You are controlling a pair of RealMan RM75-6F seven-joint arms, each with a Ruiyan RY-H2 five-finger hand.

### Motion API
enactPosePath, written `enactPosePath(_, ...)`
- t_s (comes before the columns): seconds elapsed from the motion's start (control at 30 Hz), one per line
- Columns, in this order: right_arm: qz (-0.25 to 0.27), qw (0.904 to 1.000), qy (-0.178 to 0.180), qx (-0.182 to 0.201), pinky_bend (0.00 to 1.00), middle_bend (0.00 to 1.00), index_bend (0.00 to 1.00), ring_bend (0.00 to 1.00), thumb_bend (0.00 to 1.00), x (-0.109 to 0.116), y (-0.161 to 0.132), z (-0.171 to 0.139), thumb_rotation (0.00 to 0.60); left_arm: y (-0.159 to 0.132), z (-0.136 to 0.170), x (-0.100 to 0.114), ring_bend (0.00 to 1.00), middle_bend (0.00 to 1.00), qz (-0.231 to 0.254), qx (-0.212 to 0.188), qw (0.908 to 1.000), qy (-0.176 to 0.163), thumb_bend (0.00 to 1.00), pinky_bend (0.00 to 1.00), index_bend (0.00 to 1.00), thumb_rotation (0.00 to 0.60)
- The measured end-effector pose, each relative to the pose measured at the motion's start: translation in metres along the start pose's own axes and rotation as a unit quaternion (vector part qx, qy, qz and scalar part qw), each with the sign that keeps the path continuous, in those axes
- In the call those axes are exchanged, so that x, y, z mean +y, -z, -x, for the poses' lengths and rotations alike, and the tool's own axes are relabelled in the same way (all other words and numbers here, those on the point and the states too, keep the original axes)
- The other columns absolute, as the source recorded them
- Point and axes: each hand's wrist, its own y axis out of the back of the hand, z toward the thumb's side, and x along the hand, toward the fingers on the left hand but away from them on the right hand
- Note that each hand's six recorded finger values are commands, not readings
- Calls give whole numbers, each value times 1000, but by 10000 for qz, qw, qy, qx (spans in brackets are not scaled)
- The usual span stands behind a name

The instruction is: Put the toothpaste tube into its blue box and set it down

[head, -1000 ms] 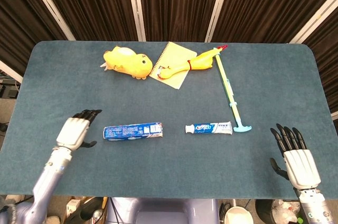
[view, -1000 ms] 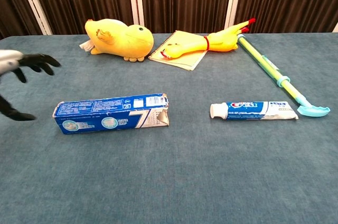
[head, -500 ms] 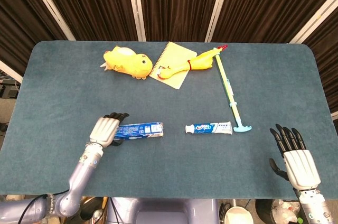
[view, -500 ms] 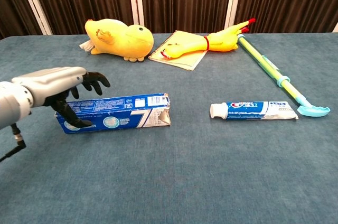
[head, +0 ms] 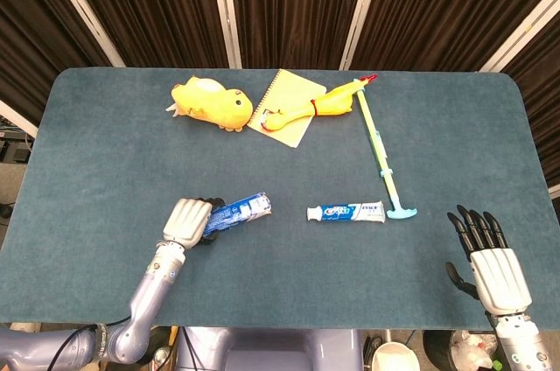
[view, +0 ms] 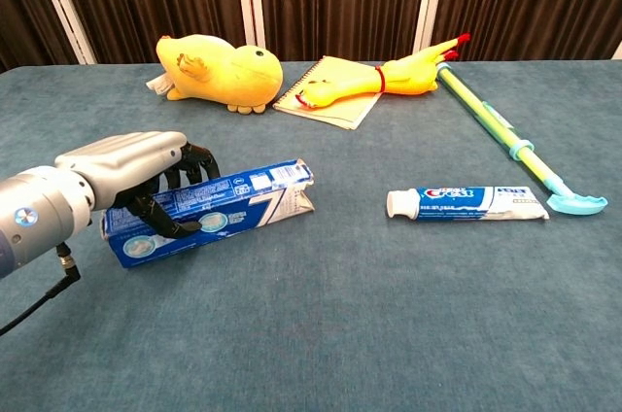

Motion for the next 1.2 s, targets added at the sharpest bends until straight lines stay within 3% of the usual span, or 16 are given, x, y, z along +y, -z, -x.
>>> enactPosePath(0.27,8,10000,-2,0,0,0,0,0,355,0,-1,0,600,7,4,4,572,612,-169,-35,9998,-100,490,590,480,600)
enactPosePath(0.67,-24,10000,-11,19,0,0,0,0,355,-1,-2,0,600,21,13,28,572,613,-147,-341,9981,-488,490,590,481,600)
enactPosePath(1.03,-147,9999,-8,27,0,0,0,0,355,1,-3,7,600,40,34,61,571,610,-296,-1056,9880,-1089,487,590,478,600)
enactPosePath(1.2,-319,9994,-104,117,0,0,0,0,355,-2,-11,18,600,58,47,80,570,605,-66,-1331,9830,-1259,483,590,477,600)
